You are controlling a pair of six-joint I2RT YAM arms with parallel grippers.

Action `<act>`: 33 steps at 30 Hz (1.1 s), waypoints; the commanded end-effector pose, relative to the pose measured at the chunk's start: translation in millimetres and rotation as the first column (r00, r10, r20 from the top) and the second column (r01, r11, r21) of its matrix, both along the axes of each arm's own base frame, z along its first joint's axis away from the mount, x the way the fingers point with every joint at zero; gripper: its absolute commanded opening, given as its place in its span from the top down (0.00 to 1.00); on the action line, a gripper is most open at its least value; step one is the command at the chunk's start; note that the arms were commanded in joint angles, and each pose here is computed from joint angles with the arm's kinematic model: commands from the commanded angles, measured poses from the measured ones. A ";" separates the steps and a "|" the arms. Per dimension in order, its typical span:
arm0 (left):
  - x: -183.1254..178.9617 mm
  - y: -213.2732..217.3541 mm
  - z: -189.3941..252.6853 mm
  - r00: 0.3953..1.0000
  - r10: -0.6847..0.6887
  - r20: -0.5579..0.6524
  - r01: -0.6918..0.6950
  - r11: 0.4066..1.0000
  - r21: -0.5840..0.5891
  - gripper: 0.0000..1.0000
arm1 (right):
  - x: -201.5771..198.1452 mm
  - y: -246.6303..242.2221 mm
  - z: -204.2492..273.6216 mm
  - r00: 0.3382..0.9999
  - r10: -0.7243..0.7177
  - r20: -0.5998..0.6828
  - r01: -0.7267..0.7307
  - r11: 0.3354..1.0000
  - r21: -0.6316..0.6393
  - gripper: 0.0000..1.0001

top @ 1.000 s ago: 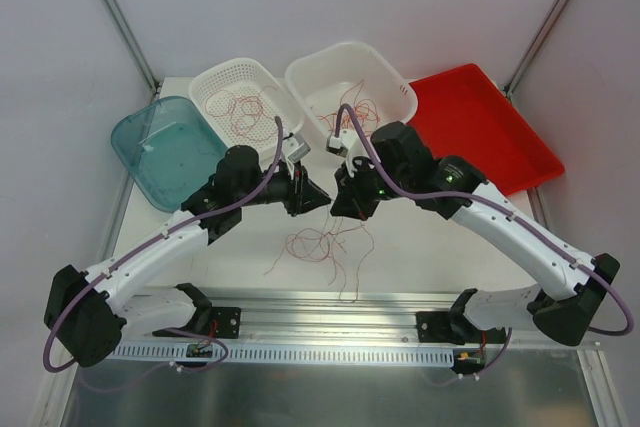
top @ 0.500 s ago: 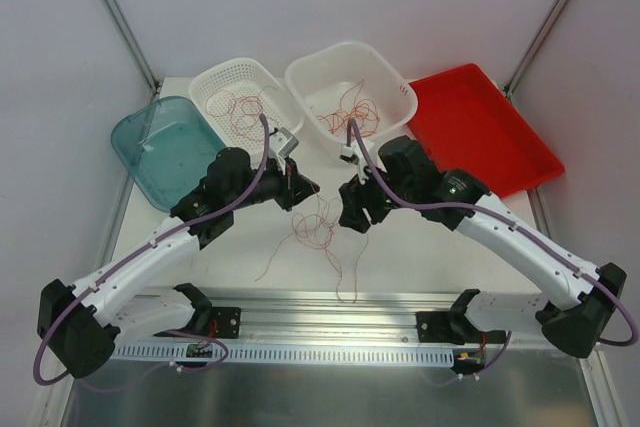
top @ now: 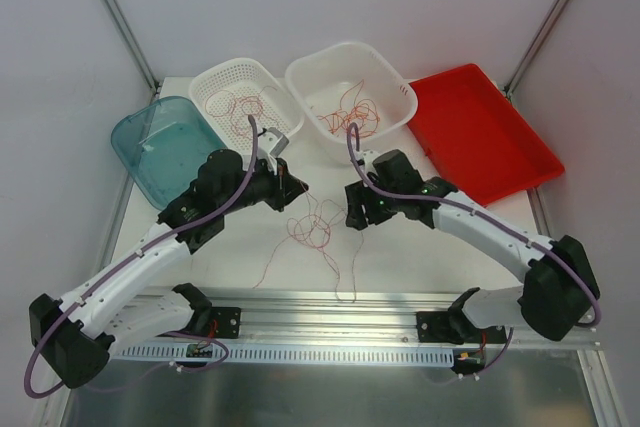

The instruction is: Untangle the cables

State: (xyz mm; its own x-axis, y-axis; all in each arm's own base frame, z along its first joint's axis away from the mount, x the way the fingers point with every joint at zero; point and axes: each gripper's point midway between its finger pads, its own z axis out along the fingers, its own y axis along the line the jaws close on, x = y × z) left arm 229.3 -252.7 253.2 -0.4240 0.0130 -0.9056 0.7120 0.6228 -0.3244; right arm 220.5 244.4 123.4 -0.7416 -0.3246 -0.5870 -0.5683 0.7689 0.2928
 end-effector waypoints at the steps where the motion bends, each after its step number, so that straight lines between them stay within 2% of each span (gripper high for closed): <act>1: -0.1 4.7 33.8 0.996 0.018 0.088 -0.016 0.999 -0.029 1.00 | 12.0 25.2 -6.8 1.000 -0.015 -0.013 0.016 0.996 0.090 0.36; 4: -0.9 9.0 37.1 0.995 0.032 0.099 -0.029 0.999 -0.027 1.00 | 14.9 28.7 -29.6 0.998 -0.024 -0.050 0.027 0.997 0.066 0.42; 5: -1.2 11.5 39.9 0.993 0.039 0.111 -0.037 0.999 -0.027 1.00 | 14.6 28.8 -36.1 0.998 -0.024 -0.064 0.027 0.998 0.055 0.54; 7: -0.2 16.5 38.9 0.992 0.059 0.116 -0.058 0.998 -0.011 1.00 | 14.9 29.5 -37.0 0.997 -0.024 -0.068 0.027 0.998 0.054 0.71; 8: 4.2 23.3 39.1 0.987 0.098 0.129 -0.099 0.995 0.005 1.00 | 16.1 28.9 -31.5 0.998 -0.029 -0.056 0.032 0.998 0.061 0.83; 11: 16.3 48.1 27.5 0.971 0.213 0.107 -0.221 0.972 0.076 1.00 | 20.3 18.3 -17.4 0.999 -0.051 -0.012 0.051 0.998 0.025 0.99; 13: 26.0 71.0 23.8 0.944 0.313 0.100 -0.323 0.939 0.114 1.00 | 20.8 1.3 -3.8 0.996 -0.083 0.016 0.083 0.996 -0.013 0.99; 17: 40.8 118.0 22.0 0.871 0.488 0.054 -0.491 0.864 0.110 1.00 | 32.1 -35.6 29.2 0.987 -0.146 0.071 0.148 0.989 -0.023 0.99; 18: 47.5 139.3 22.5 0.827 0.560 0.052 -0.562 0.819 0.114 1.00 | 29.5 -46.4 33.2 0.984 -0.163 0.067 0.165 0.986 -0.034 0.99; 25: 51.2 204.9 29.0 0.653 0.753 0.074 -0.753 0.636 0.171 1.00 | 28.9 -103.4 92.9 0.948 -0.292 0.122 0.287 0.956 0.058 0.99; 28: 51.3 218.4 34.6 0.612 0.786 0.086 -0.785 0.592 0.181 1.00 | 26.4 -127.2 115.5 0.921 -0.362 0.142 0.350 0.931 0.101 0.99; 31: 51.2 227.9 44.2 0.582 0.807 0.103 -0.809 0.560 0.180 1.00 | 27.6 -160.8 129.6 0.855 -0.497 0.146 0.486 0.867 0.110 0.99; 33: 51.7 235.3 54.7 0.555 0.823 0.122 -0.828 0.534 0.170 1.00 | 27.1 -183.3 134.8 0.783 -0.609 0.126 0.594 0.792 0.141 0.99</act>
State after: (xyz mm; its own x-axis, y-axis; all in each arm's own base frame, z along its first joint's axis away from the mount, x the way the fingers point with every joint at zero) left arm 282.4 -34.5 284.1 -0.3657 -0.1634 -0.9163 -0.0780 0.9864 -0.1448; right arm 260.1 82.1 245.1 -0.6714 0.1133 -0.7324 -0.1540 0.9453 0.2874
